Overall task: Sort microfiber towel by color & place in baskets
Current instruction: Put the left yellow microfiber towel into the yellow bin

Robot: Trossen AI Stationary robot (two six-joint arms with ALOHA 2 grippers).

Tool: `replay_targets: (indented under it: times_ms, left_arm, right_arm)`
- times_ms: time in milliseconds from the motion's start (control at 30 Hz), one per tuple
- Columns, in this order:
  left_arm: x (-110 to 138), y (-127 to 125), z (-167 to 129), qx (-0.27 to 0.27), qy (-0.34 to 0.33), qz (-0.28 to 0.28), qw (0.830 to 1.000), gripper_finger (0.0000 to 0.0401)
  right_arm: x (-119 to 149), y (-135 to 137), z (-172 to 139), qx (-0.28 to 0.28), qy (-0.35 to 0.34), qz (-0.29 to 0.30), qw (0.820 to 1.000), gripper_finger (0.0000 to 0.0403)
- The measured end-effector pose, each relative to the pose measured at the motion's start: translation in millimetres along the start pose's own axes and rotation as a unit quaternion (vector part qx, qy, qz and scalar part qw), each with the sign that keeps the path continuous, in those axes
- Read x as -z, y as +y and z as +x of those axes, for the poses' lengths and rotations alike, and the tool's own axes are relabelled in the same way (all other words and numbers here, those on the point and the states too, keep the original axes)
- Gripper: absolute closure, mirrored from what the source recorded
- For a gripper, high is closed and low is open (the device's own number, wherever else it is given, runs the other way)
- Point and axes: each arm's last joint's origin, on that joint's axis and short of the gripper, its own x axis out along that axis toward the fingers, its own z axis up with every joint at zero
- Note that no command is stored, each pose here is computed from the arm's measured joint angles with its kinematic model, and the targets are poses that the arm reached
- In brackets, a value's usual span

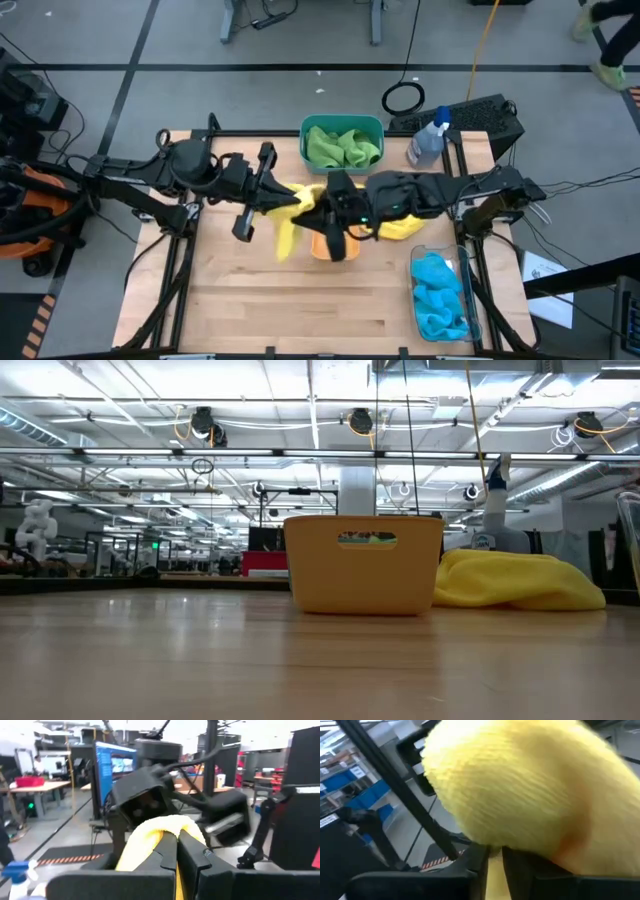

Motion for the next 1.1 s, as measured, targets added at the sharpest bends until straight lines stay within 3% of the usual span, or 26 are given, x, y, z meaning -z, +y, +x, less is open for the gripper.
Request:
replay_targets:
  times_ms: [133, 300, 433, 533, 767, 1100]
  left_arm:
    - [0.4, -0.1, 0.1, 0.002, 0.002, 0.008, 1.000, 0.0400]
    - [0.5, -4.5, 0.2, 0.021, 0.002, 0.006, 1.000, 0.0400]
    - [0.7, -7.5, 0.3, 0.030, 0.003, 0.006, 1.000, 0.0400]
    - [0.8, -9.3, 0.5, 0.033, 0.003, 0.005, 0.999, 0.0400]
    - [4.3, -12.4, 0.7, 0.039, 0.021, 0.003, 0.999, 0.0400]
    - [6.2, -19.6, 0.8, 0.063, 0.030, 0.001, 0.998, 0.0400]
  right_arm:
    - [-7.4, 8.2, -28.1, -0.021, 0.025, 0.000, 0.999, 0.0327]
    - [-7.3, 13.5, -66.4, -0.001, 0.079, -0.002, 0.997, 0.0283]
    - [-15.5, 22.5, -95.2, -0.007, 0.058, -0.070, 0.996, 0.0232]
    - [-21.5, 24.2, -108.3, 0.012, 0.032, -0.083, 0.996, 0.0188]
    - [-23.0, 10.8, -97.5, 0.035, 0.043, -0.123, 0.991, 0.0119]
    - [-20.1, -11.1, -67.3, 0.014, 0.085, -0.218, 0.972, 0.0111]
